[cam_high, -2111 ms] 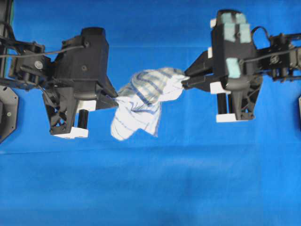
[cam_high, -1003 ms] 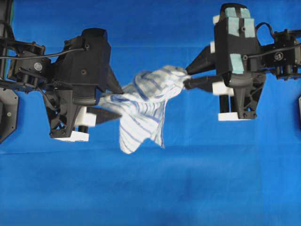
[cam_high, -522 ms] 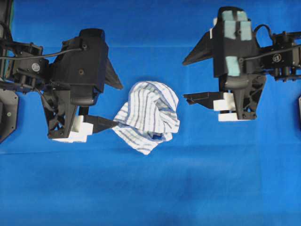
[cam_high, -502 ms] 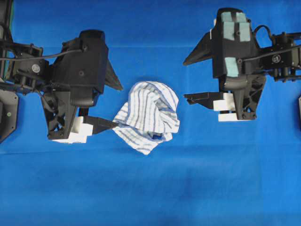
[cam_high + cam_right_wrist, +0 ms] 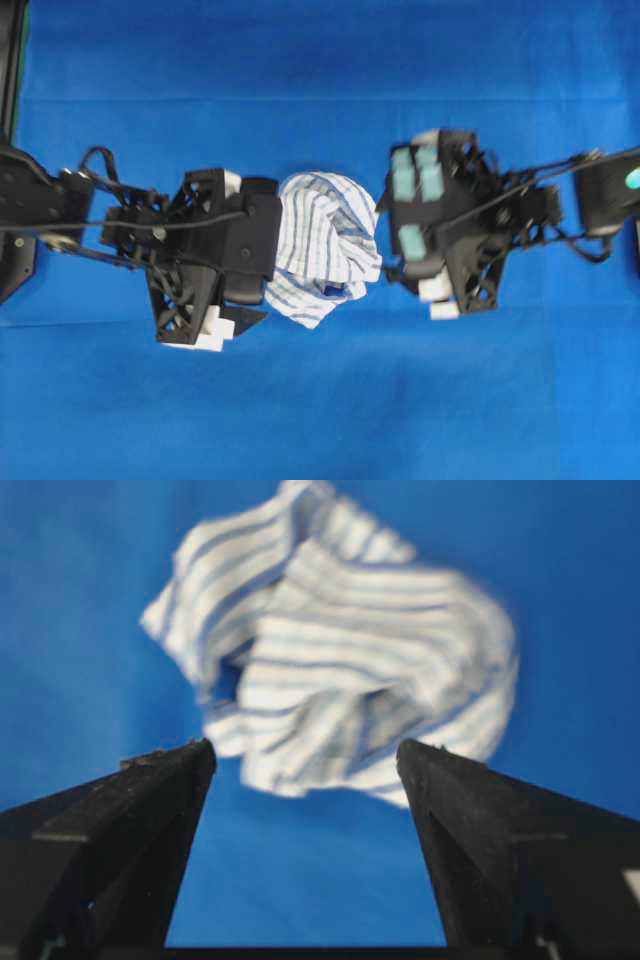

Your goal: Lift the towel with both arms.

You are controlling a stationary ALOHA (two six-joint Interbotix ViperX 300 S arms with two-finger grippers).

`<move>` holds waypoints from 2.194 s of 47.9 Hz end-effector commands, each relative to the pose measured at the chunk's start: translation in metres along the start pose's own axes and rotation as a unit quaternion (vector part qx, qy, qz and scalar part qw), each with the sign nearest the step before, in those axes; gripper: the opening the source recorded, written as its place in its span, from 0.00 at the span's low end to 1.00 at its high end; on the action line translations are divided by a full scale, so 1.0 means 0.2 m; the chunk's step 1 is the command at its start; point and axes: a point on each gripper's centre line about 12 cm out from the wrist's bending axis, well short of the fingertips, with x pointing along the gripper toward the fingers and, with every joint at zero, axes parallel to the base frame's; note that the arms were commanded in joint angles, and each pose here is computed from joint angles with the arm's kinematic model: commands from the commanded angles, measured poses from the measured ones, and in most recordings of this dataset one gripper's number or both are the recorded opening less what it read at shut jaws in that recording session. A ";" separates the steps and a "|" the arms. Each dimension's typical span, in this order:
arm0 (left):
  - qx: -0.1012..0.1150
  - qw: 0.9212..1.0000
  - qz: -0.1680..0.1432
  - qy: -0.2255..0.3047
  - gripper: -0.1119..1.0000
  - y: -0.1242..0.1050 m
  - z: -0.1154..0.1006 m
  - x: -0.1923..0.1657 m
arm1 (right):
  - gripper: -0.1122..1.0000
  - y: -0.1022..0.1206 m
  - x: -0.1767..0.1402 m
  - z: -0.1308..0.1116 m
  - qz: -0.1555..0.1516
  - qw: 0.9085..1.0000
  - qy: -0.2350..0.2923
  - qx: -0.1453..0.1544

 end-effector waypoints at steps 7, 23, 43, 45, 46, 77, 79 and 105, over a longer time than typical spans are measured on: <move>-0.001 1.000 -0.002 0.012 0.90 -0.01 -0.14 0.15 | 0.73 0.11 0.19 -0.07 0.029 0.999 -0.015 0.003; -0.002 0.999 0.003 0.048 0.90 0.01 -0.39 0.47 | 0.73 0.16 0.52 -0.23 0.042 0.999 0.014 0.007; -0.015 0.999 0.012 0.051 0.85 0.06 -0.51 0.58 | 0.73 0.18 0.69 -0.32 0.047 0.999 0.024 0.011; -0.016 0.999 0.012 0.050 0.81 0.07 -0.51 0.58 | 0.72 0.18 0.69 -0.32 0.046 0.999 0.024 0.012; -0.016 0.999 0.012 0.049 0.78 0.06 -0.51 0.58 | 0.72 0.17 0.69 -0.32 0.045 0.999 0.024 0.013; -0.020 0.999 0.013 0.048 0.14 0.07 -0.47 0.52 | 0.13 0.01 0.68 -0.33 0.021 0.999 0.023 0.035; -0.019 0.999 0.013 0.046 0.14 0.07 -0.46 0.50 | 0.13 0.01 0.67 -0.31 0.020 0.999 0.019 0.035; -0.065 0.998 0.014 0.004 0.14 0.08 -0.06 -0.04 | 0.13 -0.08 0.03 0.03 -0.007 0.998 -0.063 0.019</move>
